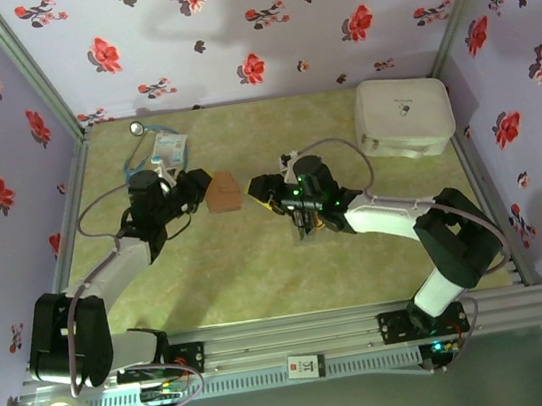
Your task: Put the credit cards into the card holder
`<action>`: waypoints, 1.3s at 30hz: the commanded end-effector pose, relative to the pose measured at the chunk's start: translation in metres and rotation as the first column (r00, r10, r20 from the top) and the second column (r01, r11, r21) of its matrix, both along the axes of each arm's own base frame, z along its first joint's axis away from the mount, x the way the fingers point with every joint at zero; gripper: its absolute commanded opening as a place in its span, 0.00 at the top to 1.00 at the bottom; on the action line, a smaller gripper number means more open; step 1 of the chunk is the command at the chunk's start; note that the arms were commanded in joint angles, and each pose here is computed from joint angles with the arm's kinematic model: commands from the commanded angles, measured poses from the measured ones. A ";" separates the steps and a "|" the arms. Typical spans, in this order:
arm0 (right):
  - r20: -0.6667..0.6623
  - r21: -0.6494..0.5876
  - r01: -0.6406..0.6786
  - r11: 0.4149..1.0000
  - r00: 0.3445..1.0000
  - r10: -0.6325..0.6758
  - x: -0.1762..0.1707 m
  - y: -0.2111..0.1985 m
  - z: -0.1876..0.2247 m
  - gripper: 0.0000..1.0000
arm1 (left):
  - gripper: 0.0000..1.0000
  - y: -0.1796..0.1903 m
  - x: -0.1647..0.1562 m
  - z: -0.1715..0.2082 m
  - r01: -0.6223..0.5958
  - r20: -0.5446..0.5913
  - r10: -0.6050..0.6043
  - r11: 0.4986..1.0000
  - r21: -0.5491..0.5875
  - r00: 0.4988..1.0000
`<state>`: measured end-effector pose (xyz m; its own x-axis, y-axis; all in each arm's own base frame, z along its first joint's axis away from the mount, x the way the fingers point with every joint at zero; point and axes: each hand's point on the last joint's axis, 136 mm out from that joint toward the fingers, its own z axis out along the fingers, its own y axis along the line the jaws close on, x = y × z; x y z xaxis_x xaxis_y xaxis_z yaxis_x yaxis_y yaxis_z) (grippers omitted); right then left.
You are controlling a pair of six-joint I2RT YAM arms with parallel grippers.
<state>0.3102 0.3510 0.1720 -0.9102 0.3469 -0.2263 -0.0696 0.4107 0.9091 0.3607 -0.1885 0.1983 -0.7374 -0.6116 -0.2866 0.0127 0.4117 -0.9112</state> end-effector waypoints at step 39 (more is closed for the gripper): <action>0.281 -0.687 0.000 0.726 0.922 0.266 0.011 -0.008 0.031 0.21 | 0.98 -0.044 -0.003 -0.013 0.107 0.006 -0.108 0.987 0.118 0.994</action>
